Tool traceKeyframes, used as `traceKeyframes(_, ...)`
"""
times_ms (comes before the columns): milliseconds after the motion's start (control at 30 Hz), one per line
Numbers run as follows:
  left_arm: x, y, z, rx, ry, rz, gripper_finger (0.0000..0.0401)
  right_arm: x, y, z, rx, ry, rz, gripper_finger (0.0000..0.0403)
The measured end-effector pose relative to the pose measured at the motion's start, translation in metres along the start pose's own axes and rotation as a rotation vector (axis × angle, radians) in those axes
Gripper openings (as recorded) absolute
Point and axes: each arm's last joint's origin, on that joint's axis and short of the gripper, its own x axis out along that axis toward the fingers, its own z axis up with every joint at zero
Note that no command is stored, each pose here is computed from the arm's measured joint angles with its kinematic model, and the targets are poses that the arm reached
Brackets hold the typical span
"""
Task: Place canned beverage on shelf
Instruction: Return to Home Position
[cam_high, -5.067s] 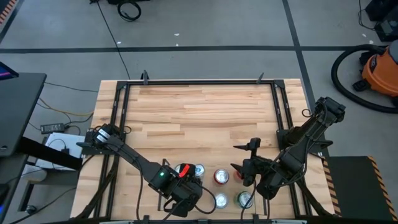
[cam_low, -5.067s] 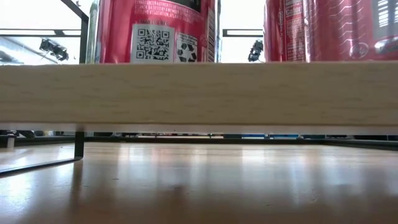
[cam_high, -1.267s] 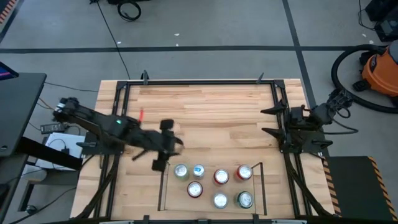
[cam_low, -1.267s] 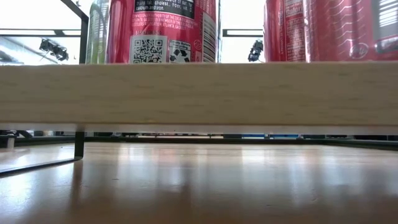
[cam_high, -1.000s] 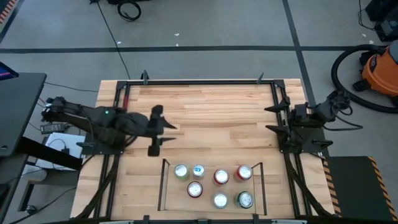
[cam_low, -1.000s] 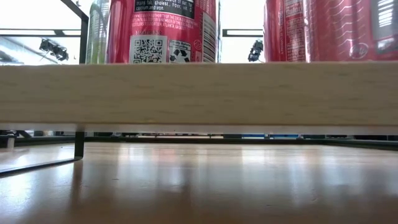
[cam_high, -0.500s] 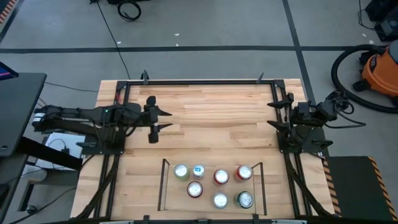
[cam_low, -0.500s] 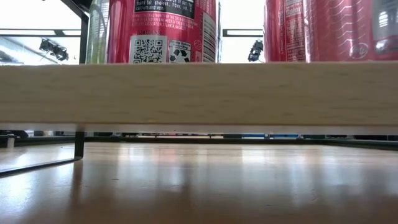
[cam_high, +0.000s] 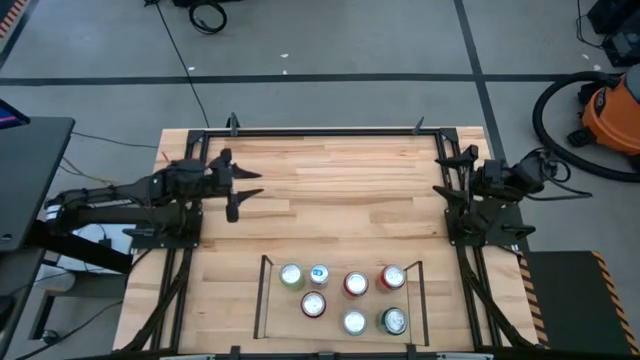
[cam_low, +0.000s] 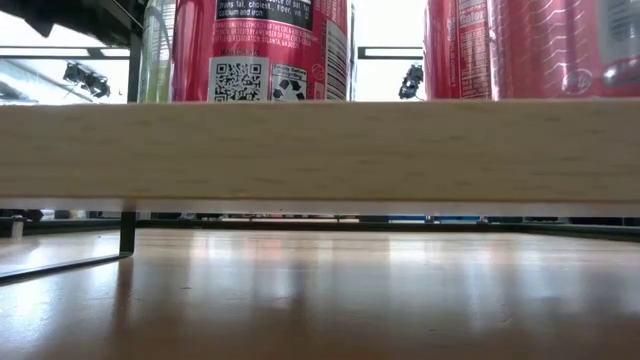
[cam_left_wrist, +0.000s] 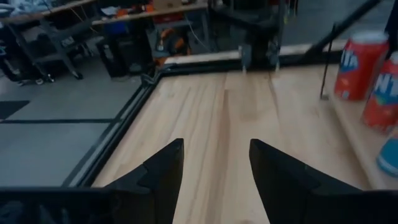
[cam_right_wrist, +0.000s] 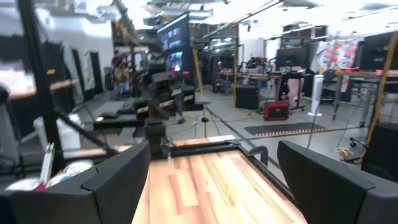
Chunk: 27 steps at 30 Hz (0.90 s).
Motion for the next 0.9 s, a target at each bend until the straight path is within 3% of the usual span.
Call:
traceKeyframes(400, 0.004, -0.005, -0.053, -0.085, -0.225, 0.094, 0.0193, 0.002, 0.004, -0.035, 0.089, -0.04, -0.11, 0.0361)
traceKeyframes(667, 0.006, -0.012, -0.096, -0.123, -0.291, 0.111, 0.0193, 0.006, 0.008, -0.05, 0.127, -0.026, -0.136, 0.0361)
traceKeyframes(900, 0.006, -0.016, -0.099, -0.162, -0.306, 0.03, 0.0193, 0.013, 0.013, -0.065, 0.188, -0.091, -0.147, 0.0361)
